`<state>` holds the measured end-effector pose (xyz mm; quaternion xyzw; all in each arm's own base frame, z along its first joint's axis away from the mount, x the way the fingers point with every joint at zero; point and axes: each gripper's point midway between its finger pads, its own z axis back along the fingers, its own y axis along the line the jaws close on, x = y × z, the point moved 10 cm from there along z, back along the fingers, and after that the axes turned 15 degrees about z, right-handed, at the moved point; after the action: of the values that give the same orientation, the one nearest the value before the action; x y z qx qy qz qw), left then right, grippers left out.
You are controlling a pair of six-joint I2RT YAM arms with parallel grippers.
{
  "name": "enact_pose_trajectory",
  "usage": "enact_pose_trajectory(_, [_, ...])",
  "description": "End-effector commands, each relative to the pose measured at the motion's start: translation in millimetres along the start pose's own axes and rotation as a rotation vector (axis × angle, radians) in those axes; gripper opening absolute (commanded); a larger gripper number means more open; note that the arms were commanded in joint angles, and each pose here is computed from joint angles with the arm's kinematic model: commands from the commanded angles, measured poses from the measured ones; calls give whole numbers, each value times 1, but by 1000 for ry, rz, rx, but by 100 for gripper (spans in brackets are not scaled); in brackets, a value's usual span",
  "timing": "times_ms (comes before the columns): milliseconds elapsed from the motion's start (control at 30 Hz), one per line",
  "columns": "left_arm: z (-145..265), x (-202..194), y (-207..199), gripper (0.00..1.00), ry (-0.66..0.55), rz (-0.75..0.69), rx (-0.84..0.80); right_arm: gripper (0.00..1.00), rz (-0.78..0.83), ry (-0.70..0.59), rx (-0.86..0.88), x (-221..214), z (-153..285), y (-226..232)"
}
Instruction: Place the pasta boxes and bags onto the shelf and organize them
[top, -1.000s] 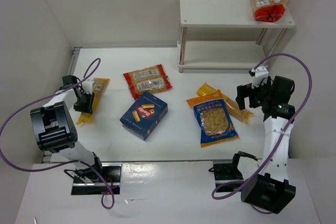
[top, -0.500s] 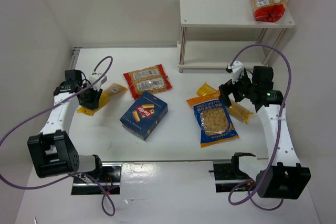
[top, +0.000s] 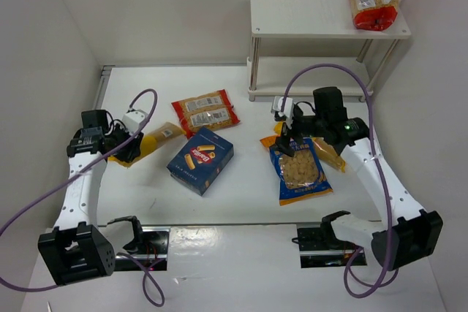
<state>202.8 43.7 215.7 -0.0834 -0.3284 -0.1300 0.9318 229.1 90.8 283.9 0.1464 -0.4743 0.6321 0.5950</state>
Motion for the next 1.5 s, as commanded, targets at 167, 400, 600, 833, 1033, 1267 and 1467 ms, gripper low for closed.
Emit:
enact_pose_trajectory(167, [34, 42, -18, 0, -236, -107, -174, 100, 177, -267, 89, 31, -42, -25])
enact_pose_trajectory(400, [44, 54, -47, 0, -268, -175, -332, 100, 283, -346, 207, 49, -78, -25])
enact_pose_trajectory(600, [53, 62, -82, 0, -277, -192, -495, 100, 303, -376, 314, 55, -109, -18])
enact_pose_trajectory(833, [66, 60, -105, 0, -293, -211, -559, 100, 287, -370, 353, 52, -129, -22])
enact_pose_trajectory(1033, [66, 58, -111, 0, -274, -236, -612, 100, 278, -383, 440, 63, -152, -14])
enact_pose_trajectory(1267, [63, 56, -115, 0, -261, -260, -626, 100, 238, -367, 500, 70, -174, -16])
enact_pose_trajectory(1467, [63, 54, -117, 0, -249, -262, -627, 100, 220, -351, 544, 72, -188, -8])
